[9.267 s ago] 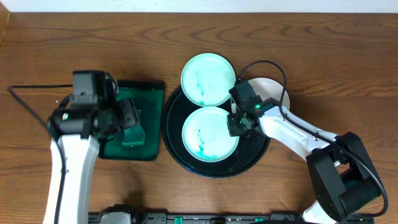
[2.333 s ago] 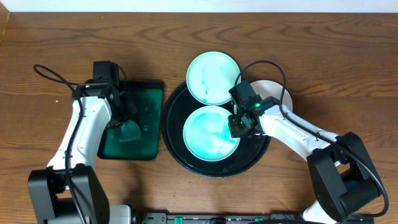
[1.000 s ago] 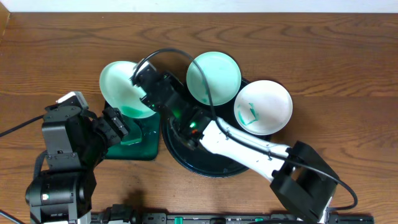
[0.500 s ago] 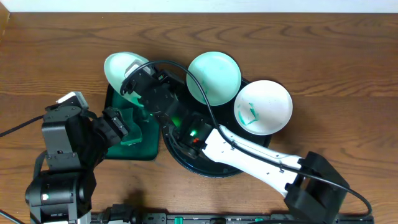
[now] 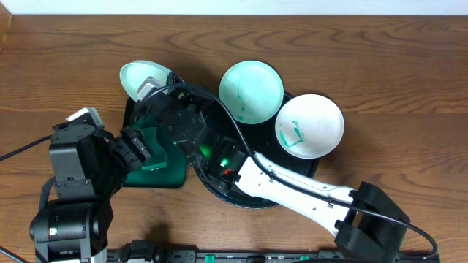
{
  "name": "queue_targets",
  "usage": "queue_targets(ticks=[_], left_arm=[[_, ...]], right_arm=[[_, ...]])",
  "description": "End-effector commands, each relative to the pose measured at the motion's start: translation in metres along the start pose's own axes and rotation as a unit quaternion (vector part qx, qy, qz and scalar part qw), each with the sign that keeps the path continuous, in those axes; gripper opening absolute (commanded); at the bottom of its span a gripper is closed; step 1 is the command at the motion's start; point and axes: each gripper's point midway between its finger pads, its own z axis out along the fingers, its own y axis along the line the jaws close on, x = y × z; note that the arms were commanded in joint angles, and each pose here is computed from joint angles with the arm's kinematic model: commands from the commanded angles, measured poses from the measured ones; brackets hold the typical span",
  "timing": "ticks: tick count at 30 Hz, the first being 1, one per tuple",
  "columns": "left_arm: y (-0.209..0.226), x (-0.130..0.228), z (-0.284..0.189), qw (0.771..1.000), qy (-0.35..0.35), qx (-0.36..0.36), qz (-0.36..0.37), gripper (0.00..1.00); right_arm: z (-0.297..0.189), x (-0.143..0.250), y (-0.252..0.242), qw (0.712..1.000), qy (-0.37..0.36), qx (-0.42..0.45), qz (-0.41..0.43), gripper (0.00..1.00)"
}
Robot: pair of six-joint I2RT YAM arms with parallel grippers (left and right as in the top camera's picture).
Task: Clean dirty plates on tray and stack at the side
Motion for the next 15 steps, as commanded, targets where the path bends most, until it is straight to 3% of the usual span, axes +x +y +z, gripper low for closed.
queue_targets(ticks=[1, 15], left_arm=[[-0.002, -0.008, -0.006, 1.0, -0.013, 0.004, -0.001, 0.86], [-0.002, -0.008, -0.006, 1.0, -0.013, 0.003, -0.001, 0.86]], right_arm=[[-0.01, -0.021, -0.018, 0.999, -0.017, 0.026, -0.011, 0.01], [-0.013, -0.031, -0.026, 0.998, -0.029, 0.051, -0.015, 0.01]])
